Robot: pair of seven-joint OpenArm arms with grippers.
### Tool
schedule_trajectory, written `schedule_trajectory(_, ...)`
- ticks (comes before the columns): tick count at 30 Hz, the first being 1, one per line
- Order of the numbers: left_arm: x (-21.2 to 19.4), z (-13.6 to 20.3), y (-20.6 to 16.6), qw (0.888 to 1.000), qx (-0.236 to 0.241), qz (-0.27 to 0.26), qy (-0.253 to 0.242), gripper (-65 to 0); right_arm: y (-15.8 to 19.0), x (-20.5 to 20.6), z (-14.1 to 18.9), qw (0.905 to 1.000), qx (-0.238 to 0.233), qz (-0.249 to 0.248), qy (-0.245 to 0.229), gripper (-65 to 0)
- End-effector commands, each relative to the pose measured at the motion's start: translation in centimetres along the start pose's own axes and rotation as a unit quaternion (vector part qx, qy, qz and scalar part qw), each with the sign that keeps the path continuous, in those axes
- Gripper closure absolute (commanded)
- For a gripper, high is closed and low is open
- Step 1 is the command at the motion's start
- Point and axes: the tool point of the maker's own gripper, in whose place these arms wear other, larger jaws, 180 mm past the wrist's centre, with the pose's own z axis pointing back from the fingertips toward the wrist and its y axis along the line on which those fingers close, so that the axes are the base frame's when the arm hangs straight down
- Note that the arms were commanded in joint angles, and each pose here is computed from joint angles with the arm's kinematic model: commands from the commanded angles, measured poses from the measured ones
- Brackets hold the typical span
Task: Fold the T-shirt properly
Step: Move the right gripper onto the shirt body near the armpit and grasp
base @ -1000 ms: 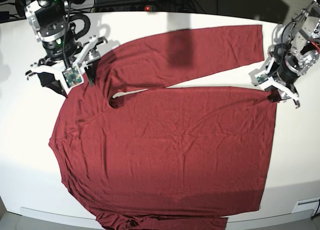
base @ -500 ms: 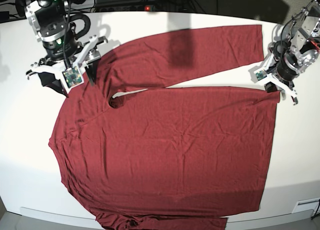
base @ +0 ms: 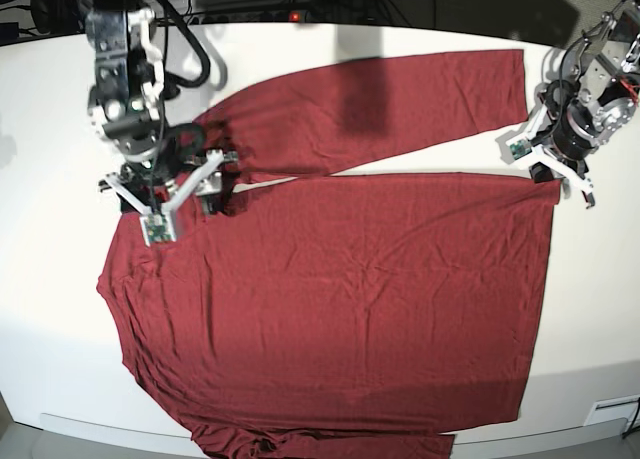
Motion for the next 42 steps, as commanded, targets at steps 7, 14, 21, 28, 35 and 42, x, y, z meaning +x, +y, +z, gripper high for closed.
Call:
schedule_trajectory(7,-0.5,0.2,-0.5,1.000,-0.019,-0.006,0.005,0.0,0.9,1.6,-3.7,0.9994,0.027,-0.020,0.005,-39.6)
schedule_trajectory(14,-0.5,0.2,-0.5,1.000,-0.019,-0.005,0.005,0.0,2.2,1.0,-3.9,0.9981,0.053,-0.007,0.029,-31.9)
schedule_trajectory(21,-0.5,0.2,-0.6,1.000,-0.019,-0.005,0.005,0.0,1.5,0.2,-3.9,0.9979,0.037,0.012,0.052,-31.2)
schedule_trajectory(28,-0.5,0.2,-0.6,1.000,-0.019,-0.005,0.005,0.0,1.2,-0.4,-3.9,0.9971,0.029,0.020,0.067,-28.9)
schedule_trajectory(35,-0.5,0.2,-0.5,1.000,-0.019,-0.005,0.005,0.0,1.2,-0.5,-3.8,0.9968,0.029,0.020,0.072,0.0)
schedule_trajectory(42,-0.5,0.2,-0.5,1.000,-0.019,-0.006,0.005,0.0,1.0,-0.8,-3.8,0.9962,0.028,0.021,0.079,0.0)
